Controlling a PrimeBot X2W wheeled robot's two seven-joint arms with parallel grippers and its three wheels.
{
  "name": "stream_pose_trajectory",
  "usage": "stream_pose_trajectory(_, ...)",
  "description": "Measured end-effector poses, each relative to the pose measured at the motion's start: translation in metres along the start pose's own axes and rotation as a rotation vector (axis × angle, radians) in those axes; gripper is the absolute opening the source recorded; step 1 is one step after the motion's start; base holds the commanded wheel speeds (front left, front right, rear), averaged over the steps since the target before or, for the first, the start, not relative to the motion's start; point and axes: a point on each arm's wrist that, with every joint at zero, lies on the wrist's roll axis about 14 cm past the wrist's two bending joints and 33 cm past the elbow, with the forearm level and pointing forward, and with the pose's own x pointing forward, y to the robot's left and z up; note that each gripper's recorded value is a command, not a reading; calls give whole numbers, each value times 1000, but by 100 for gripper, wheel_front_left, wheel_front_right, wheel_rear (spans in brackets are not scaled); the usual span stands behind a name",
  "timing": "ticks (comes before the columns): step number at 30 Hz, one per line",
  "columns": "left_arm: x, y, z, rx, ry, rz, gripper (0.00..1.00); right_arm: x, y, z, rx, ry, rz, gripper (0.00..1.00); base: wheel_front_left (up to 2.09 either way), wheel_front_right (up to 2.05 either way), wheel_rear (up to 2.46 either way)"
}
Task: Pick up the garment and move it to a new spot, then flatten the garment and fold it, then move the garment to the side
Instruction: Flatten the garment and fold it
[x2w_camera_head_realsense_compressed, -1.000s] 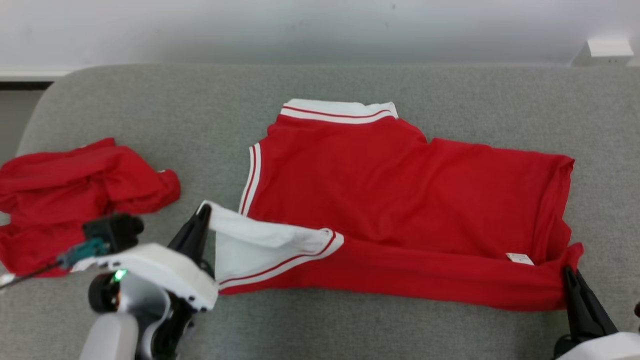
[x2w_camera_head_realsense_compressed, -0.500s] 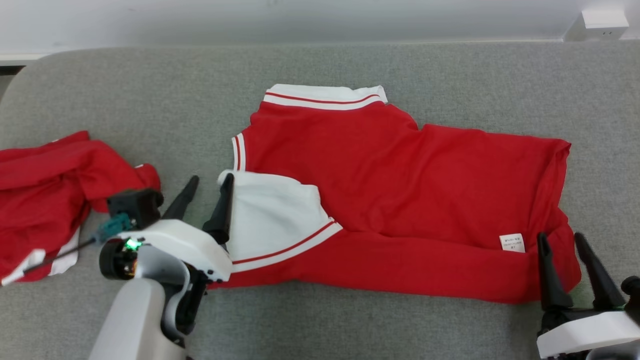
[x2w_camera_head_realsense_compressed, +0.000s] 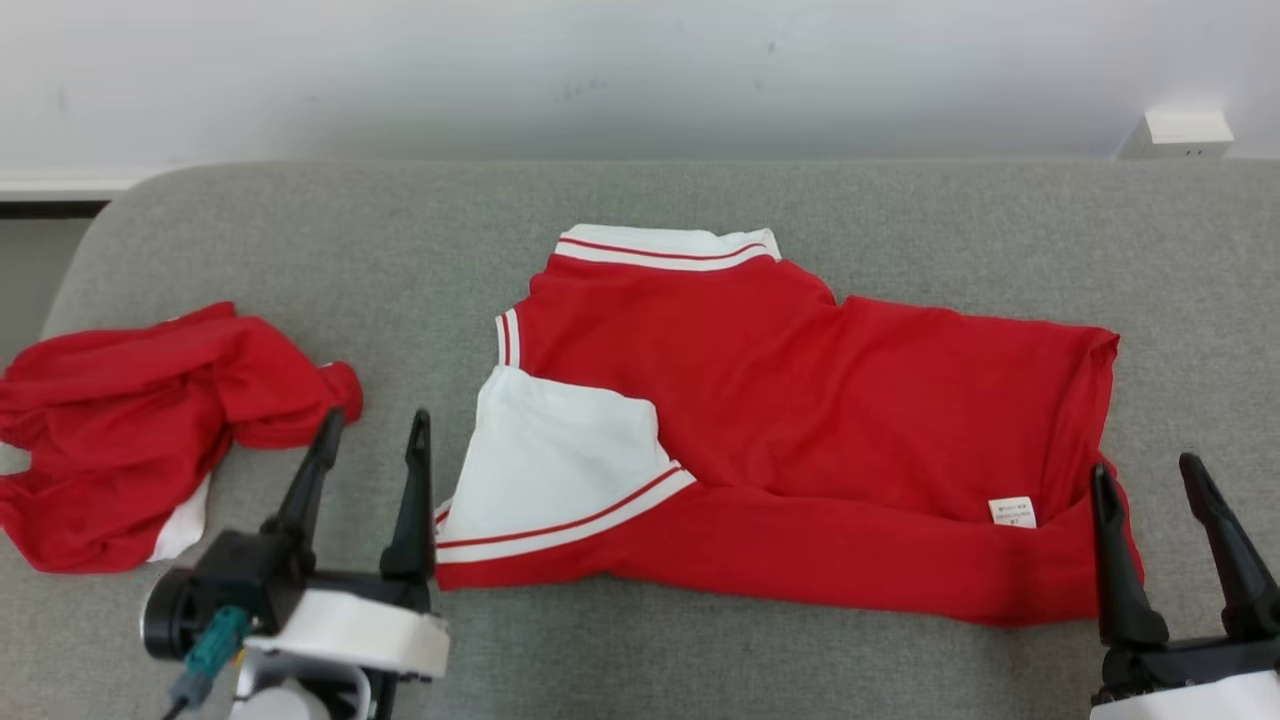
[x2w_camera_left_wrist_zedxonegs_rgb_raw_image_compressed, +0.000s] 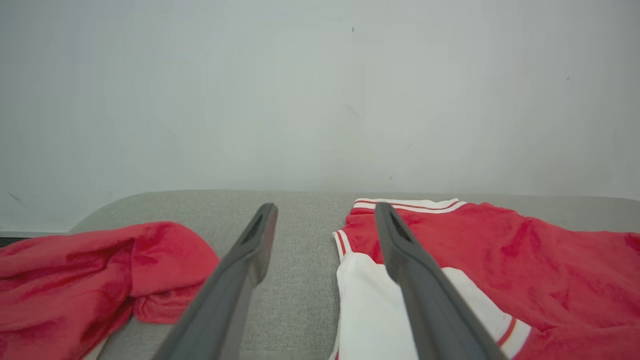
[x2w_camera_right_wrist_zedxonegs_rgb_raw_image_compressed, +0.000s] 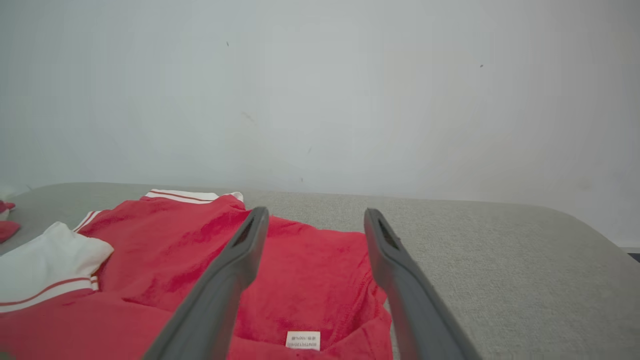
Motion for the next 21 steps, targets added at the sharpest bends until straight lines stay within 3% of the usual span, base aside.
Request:
stream_pose_trajectory(7, -26, 0, -2, 0, 31, 5, 100, -19, 4, 5, 21, 13, -6, 100, 0, 0, 0)
stream_pose_trajectory(21, -30, -12, -20, -39, 120, -44, 100, -23, -3, -2, 47, 48, -37, 100, 0, 0, 0)
